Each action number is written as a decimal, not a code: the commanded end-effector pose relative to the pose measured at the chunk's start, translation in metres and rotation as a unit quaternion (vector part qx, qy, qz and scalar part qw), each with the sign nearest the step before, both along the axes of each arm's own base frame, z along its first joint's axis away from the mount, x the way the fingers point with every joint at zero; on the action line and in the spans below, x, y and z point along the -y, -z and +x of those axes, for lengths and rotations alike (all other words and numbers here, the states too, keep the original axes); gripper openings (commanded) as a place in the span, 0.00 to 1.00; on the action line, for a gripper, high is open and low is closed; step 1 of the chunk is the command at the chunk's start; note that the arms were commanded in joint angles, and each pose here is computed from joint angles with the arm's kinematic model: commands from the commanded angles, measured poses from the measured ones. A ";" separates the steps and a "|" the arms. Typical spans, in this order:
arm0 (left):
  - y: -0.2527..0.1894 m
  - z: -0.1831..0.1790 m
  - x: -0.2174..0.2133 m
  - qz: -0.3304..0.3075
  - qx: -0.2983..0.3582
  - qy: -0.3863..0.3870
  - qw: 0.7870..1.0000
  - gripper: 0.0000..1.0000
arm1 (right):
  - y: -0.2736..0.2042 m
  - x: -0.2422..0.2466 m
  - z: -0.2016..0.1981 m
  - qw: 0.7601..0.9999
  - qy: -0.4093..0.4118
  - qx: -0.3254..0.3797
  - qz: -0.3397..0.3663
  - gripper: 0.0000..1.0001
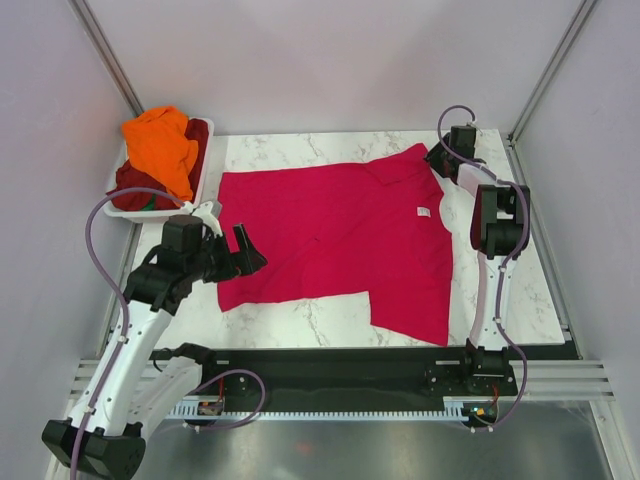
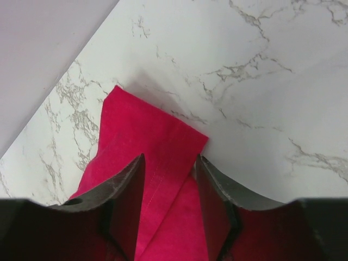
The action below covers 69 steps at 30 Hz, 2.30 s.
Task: Fold and stack the t-shirts
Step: Flatten the tshirt out
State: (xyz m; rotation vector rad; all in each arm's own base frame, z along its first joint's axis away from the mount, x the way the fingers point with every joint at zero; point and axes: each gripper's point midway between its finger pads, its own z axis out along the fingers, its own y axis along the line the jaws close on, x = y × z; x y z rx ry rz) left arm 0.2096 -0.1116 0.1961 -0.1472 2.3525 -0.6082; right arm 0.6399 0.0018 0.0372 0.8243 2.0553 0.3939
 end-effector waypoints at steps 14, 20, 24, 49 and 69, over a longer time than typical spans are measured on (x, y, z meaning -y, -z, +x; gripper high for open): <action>-0.004 0.001 -0.008 0.017 0.027 -0.008 0.999 1.00 | -0.015 -0.011 0.022 0.999 -0.021 0.034 0.017 0.00; -0.007 0.000 -0.010 0.016 0.034 -0.016 0.999 1.00 | -0.058 -0.060 0.030 0.995 -0.063 0.075 0.007 0.00; -0.007 0.000 -0.011 0.017 0.035 -0.017 0.999 1.00 | -0.079 -0.088 0.041 0.992 -0.074 0.100 0.023 0.00; -0.008 0.001 -0.014 0.019 0.041 -0.029 0.999 1.00 | -0.094 -0.074 0.099 0.954 0.191 0.218 0.073 0.25; -0.012 -0.001 -0.017 0.018 0.051 -0.034 0.998 1.00 | -0.116 -0.068 0.037 0.985 0.050 0.163 0.020 0.82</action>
